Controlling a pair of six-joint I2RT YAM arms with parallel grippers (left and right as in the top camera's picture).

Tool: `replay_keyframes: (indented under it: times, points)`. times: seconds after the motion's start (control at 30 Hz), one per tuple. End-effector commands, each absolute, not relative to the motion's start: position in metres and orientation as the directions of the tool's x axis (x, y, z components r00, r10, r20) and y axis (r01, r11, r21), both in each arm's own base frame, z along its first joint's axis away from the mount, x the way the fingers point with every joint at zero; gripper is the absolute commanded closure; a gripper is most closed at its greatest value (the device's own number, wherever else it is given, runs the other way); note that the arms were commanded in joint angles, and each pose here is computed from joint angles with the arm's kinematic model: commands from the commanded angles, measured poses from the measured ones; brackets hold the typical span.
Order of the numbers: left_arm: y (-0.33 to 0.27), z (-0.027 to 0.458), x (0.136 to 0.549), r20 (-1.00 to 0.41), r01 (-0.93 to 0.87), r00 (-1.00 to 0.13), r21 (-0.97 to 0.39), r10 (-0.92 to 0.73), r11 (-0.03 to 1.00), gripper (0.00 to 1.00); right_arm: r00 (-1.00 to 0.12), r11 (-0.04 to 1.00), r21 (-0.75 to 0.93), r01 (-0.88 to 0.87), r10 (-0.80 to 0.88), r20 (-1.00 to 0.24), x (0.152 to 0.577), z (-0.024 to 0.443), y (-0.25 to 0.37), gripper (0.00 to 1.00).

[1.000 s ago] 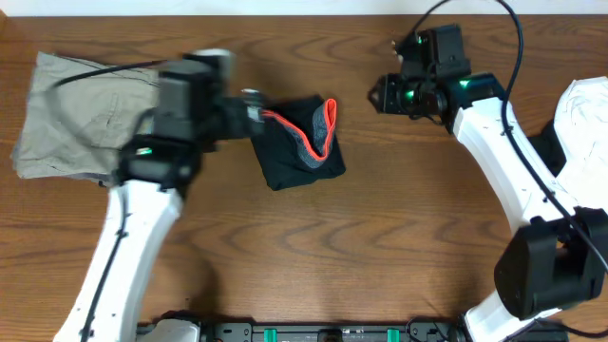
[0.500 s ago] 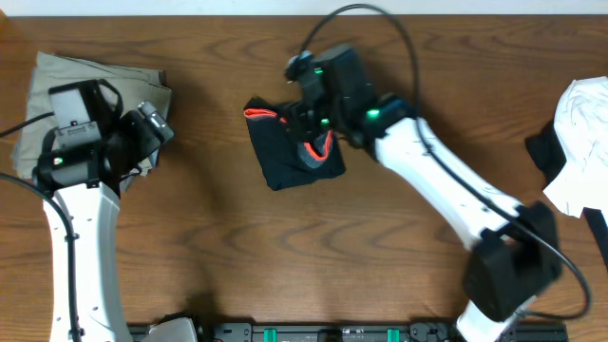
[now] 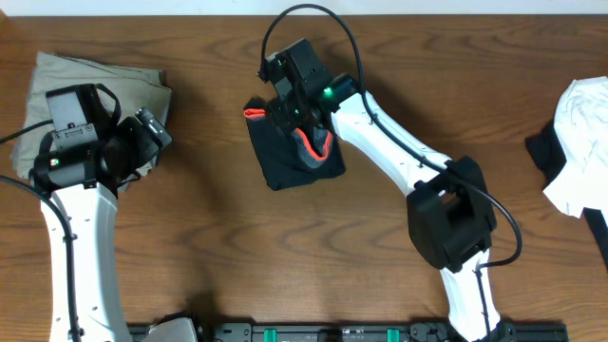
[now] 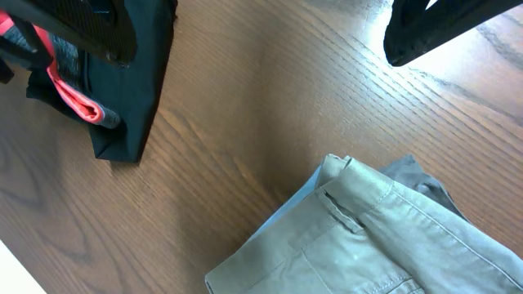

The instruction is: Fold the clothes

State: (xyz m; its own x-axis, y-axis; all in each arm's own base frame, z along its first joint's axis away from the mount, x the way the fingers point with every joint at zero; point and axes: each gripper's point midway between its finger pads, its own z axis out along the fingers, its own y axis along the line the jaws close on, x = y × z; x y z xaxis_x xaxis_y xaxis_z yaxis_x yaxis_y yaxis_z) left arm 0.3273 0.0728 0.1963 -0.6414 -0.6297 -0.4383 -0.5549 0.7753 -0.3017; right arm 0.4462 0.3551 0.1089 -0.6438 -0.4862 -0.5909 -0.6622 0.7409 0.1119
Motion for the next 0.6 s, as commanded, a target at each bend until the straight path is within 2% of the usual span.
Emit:
replay_keyframes:
  times: [0.0,0.23,0.57]
  points:
    - [0.076,0.193,0.327,-0.431,-0.569,-0.639,-0.293,-0.637,0.768,0.02,-0.620,0.732,0.085,-0.676,-0.503,-0.602,0.451,0.114,0.358,0.40]
    - [0.076,0.190,0.328,-0.427,-0.570,-0.641,-0.291,-0.638,0.768,0.02,-0.622,0.704,0.110,-0.702,-0.530,-0.576,0.436,0.108,0.366,0.43]
    - [0.076,0.190,0.327,-0.427,-0.571,-0.641,-0.291,-0.638,0.768,0.02,-0.639,0.701,0.080,-0.709,-0.590,-0.493,0.428,0.068,0.361,0.45]
